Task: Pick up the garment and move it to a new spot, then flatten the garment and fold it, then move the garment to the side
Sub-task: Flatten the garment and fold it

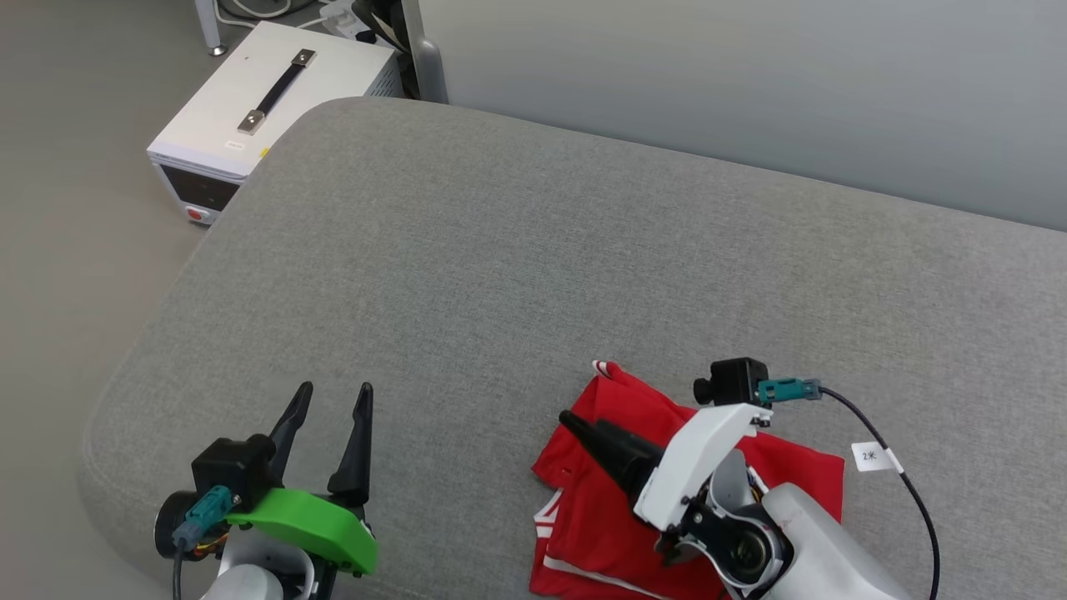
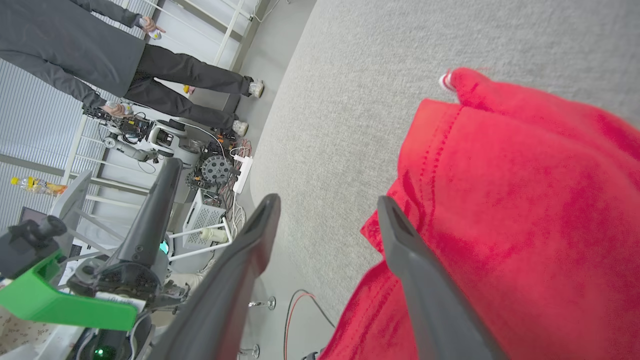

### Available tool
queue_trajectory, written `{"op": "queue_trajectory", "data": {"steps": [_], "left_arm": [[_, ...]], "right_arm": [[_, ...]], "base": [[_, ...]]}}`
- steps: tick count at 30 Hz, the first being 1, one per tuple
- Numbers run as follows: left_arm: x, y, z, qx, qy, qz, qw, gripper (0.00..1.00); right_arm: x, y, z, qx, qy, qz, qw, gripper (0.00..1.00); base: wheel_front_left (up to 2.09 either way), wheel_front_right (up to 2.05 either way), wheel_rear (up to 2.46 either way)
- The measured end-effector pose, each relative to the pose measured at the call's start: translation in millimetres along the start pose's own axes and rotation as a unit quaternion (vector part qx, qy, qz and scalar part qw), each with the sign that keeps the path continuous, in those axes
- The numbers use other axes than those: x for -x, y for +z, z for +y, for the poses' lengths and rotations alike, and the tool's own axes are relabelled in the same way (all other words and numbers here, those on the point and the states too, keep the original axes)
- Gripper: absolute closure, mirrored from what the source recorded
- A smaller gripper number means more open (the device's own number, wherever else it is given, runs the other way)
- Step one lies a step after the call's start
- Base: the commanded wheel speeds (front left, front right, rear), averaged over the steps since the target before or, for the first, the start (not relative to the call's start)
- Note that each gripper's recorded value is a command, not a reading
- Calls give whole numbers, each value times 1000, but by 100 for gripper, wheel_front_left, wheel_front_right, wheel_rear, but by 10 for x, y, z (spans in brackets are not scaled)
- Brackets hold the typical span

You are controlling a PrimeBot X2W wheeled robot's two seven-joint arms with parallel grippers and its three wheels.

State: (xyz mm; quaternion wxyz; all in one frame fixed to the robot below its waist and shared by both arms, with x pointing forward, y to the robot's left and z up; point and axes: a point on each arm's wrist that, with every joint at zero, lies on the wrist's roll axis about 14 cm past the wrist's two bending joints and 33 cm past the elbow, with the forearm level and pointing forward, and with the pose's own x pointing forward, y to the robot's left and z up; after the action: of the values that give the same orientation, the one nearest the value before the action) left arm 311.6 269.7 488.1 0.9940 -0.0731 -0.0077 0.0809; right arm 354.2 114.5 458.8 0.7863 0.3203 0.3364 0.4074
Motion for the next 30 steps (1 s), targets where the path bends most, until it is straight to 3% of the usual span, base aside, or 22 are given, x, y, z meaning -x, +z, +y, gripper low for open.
{"op": "queue_trajectory", "data": {"steps": [4, 8, 13, 18, 21, 24, 30], "left_arm": [[-33, 18, -75, 1, -12, -4, 1000, 0], [-86, 58, -185, 3, -30, -11, 999, 0], [-174, 147, -377, 7, -59, -26, 998, 0], [-267, 239, -622, 18, -93, -42, 995, 0], [-318, 280, -762, 22, -113, -48, 992, 0], [-367, 329, -897, 26, -131, -56, 989, 0], [-429, 383, -1138, 37, -160, -66, 984, 0]], "right_arm": [[27, 261, 19, 30, -5, -38, 999, 0], [173, 651, -18, 135, -28, -89, 986, 0], [666, 1253, -237, 317, -95, -156, 931, 0], [1258, 1726, -322, 410, -155, -226, 870, 0], [1636, 1872, -389, 439, -191, -262, 838, 0], [1972, 1901, -453, 444, -223, -294, 816, 0], [2508, 1790, -534, 406, -271, -368, 792, 0]], "base": [[0, 0, 0], [0, 0, 0], [0, 0, 0], [0, 0, 0], [0, 0, 0], [0, 0, 0], [0, 0, 0]]}}
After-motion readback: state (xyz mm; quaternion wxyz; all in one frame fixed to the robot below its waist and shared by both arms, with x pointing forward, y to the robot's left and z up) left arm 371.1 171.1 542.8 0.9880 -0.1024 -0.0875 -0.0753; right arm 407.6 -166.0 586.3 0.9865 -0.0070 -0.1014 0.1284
